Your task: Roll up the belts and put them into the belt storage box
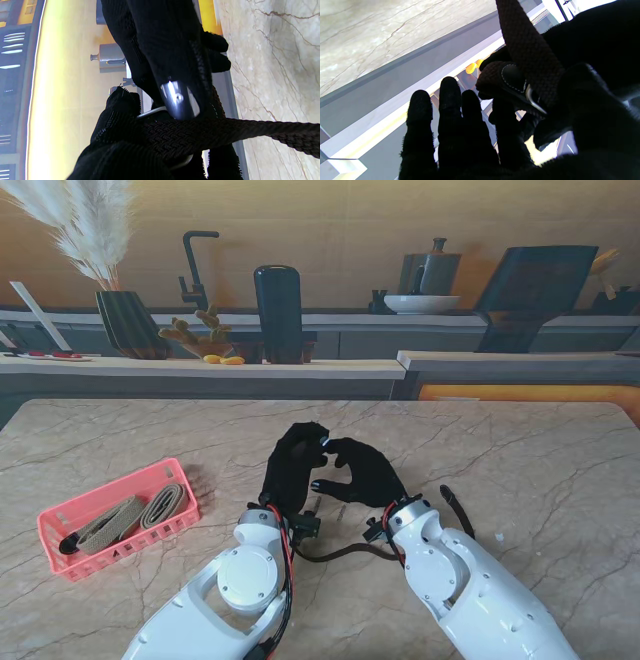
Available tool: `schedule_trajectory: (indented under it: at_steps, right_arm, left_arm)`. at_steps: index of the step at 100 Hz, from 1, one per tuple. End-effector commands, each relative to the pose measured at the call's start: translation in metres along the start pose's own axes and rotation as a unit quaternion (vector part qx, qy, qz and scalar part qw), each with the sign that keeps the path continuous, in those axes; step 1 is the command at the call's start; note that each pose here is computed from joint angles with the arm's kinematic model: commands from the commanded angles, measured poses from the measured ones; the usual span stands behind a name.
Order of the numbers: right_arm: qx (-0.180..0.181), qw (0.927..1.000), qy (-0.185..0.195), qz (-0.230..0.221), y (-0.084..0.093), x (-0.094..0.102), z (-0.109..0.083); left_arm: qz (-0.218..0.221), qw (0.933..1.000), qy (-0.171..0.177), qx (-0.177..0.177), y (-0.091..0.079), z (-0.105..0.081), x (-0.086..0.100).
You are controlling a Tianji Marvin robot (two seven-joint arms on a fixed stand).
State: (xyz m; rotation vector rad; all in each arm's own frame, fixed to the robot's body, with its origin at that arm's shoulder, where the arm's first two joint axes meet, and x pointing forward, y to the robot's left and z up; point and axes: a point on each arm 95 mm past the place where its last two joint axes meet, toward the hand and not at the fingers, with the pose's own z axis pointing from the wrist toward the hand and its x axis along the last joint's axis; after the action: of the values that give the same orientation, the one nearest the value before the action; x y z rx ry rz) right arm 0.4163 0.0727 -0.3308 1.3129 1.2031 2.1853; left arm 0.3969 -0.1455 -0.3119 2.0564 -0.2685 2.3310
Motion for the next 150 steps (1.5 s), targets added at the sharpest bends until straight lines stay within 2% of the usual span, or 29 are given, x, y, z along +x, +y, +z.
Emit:
schedule_trajectory:
  at_steps: [1,44,78,104,124,139,150]
  right_arm:
    - [0.001,0.9999,0.014,0.006,-0.003,0.008,0.005]
    - [0.03,0.9986,0.038,0.022,-0.017,0.018,0.013]
    - [0.045,0.998,0.024,0.038,-0.023,0.021,0.015]
    - [0.081,0.9956,0.025,0.04,-0.012,0.018,0.007]
    - [0.082,0.9948,0.016,0.058,0.001,0.016,0.002]
    - [0.079,0.9939,-0.004,0.077,0.01,0.013,0.0]
    - [0.076,0.9909,-0.034,0.105,0.017,0.009,-0.001]
  left_arm:
    - [-0.009,0.9999,-0.001,-0.007,0.006,-0.001,0.002]
    - [-0.021,0.9997,0.001,-0.007,0.01,0.001,0.006]
    - [-0.029,0.9995,0.001,-0.01,0.011,0.001,0.008]
    - [-0.012,0.9997,0.005,-0.021,0.002,0.002,0.008]
    - [0.008,0.9988,0.008,-0.048,-0.007,0.001,0.008]
    - [0.012,0.9981,0.02,-0.056,-0.014,0.0,0.009]
    - [0.023,0.998,0.025,-0.053,-0.019,-0.001,0.008]
